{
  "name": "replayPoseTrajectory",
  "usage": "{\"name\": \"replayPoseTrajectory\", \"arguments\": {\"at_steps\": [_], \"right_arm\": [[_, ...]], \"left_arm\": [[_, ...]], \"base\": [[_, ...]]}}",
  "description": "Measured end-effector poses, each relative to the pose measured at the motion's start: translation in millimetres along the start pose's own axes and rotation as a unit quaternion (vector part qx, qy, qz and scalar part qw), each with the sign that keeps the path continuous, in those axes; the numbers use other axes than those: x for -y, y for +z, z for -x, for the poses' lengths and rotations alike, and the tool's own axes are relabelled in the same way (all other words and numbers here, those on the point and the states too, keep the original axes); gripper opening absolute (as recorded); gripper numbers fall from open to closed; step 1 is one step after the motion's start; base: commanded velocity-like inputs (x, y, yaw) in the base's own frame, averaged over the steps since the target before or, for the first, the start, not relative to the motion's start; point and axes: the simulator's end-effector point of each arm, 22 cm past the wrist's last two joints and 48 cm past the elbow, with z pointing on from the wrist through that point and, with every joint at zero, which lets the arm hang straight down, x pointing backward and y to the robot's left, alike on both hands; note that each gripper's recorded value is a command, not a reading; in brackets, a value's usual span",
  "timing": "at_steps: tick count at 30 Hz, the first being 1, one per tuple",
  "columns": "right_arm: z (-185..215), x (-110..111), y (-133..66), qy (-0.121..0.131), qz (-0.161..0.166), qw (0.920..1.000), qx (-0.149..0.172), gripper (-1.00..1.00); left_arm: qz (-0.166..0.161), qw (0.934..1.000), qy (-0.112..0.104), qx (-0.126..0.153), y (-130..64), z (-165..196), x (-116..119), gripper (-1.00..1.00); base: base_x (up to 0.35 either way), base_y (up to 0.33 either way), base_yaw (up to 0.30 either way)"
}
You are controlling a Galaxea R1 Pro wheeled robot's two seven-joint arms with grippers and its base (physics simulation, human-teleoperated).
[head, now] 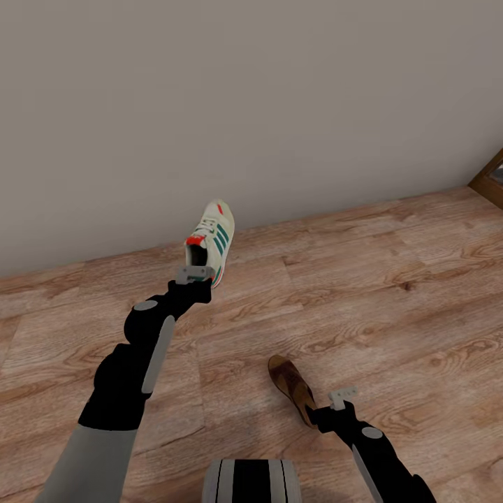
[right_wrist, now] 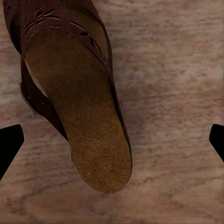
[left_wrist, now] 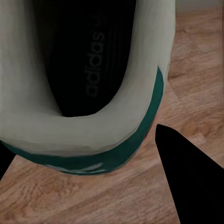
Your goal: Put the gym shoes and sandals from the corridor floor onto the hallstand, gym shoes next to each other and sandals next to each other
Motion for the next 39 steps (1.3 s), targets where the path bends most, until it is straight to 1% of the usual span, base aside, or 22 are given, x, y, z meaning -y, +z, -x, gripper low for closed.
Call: {"name": "replayPoseTrajectory", "arguments": {"at_steps": [18,29,39], "right_arm": [[0,-4,1.3,-0.001,0.003,1.0000,-0.002,1.00],[-23,-6,11.8,0.002,0.006,0.9997,-0.023,1.00],[-23,-5,11.7,0.002,0.006,0.9997,-0.023,1.00]], "left_arm": [[-0.001,1.0000,0.000,0.002,-0.6,3,1,-1.00],[-0.004,0.9998,-0.001,-0.021,15.9,-25,0,-1.00],[-0.005,0.9998,-0.001,-0.021,15.9,-25,1,-1.00]], "base": [[0.000,0.000,0.000],[0.000,0.000,0.000],[0.000,0.000,0.000]]}}
